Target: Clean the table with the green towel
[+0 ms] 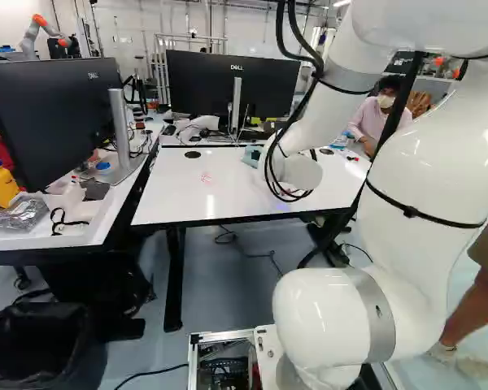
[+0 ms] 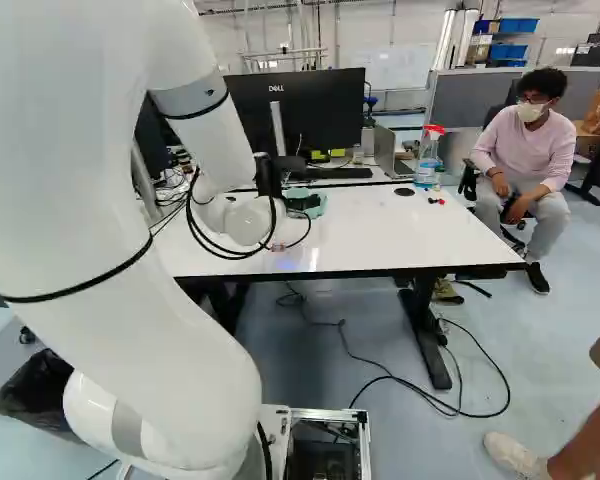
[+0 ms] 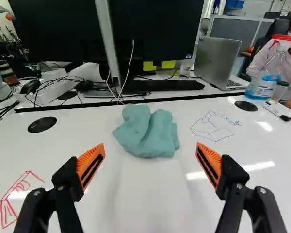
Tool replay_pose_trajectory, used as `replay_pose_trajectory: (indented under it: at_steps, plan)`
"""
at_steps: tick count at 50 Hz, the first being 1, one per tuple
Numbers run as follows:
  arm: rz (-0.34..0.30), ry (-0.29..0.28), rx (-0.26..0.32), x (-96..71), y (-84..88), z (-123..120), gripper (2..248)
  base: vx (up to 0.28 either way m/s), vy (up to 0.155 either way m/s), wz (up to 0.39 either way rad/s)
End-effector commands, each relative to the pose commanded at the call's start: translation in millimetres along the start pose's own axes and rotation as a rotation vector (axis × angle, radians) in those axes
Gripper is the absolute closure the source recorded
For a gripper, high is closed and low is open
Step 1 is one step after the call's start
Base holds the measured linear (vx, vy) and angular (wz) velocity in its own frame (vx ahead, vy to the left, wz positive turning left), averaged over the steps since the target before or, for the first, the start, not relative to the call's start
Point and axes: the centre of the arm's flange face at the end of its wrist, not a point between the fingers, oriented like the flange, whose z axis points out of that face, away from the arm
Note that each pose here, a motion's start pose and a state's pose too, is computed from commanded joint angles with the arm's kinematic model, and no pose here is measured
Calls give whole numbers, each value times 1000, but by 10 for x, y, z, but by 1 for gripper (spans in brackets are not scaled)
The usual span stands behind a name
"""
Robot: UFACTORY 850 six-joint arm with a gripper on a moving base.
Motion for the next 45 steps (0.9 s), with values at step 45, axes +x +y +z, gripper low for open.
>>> replay_pose_trajectory:
  at_steps: [45]
  plan:
    - [7,-74,-22,352,121,805,3,0,0,0]
